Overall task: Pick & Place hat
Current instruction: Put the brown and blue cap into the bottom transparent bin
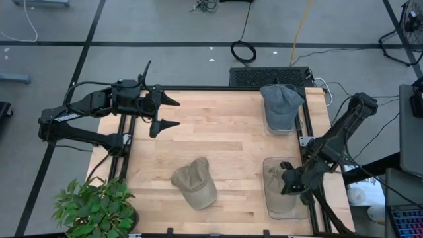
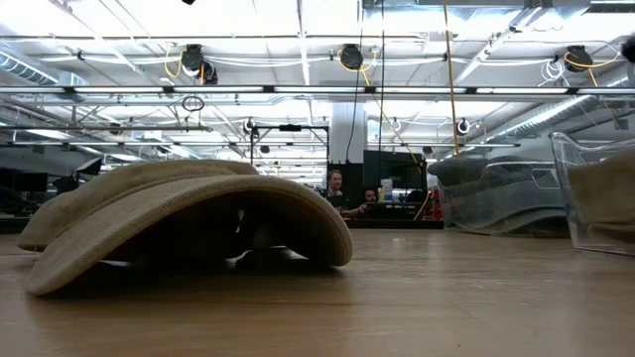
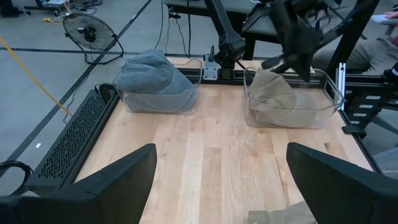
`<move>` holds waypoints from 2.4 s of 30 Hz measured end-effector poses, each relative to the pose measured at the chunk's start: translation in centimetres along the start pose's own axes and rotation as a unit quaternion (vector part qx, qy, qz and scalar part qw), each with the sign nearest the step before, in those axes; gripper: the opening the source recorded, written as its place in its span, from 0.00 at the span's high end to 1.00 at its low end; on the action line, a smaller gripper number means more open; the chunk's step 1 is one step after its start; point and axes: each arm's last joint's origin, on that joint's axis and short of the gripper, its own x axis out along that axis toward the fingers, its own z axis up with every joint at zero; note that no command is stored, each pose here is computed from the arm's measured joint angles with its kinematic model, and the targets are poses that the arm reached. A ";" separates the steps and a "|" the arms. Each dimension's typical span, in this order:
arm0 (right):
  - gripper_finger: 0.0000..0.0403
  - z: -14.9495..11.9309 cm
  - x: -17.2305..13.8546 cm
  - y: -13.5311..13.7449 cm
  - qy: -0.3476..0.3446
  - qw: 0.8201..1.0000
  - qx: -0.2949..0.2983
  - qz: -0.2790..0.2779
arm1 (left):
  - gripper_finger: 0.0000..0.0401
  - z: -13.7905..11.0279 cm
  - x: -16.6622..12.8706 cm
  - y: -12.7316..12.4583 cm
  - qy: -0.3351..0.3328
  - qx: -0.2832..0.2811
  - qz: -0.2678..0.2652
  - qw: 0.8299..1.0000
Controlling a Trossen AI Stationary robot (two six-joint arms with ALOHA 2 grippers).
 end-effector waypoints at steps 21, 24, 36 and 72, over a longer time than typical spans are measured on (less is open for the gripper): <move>1.00 2.1 -4.8 0.5 -0.381 0.863 -0.330 -0.040 | 0.09 0.0 0.0 0.0 0.000 0.012 0.001 1.000; 1.00 1.7 -4.1 0.2 -0.407 0.841 -0.353 -0.047 | 0.09 0.3 0.0 0.1 -0.014 0.076 0.017 0.997; 0.98 1.4 -4.6 -1.0 -0.452 0.830 -0.289 -0.149 | 0.09 3.0 -0.4 -0.1 -0.154 0.021 0.020 0.988; 0.58 1.5 -7.8 -7.7 -0.440 0.826 -0.161 -0.313 | 0.09 1.0 12.1 -6.6 0.164 -0.098 -0.026 0.981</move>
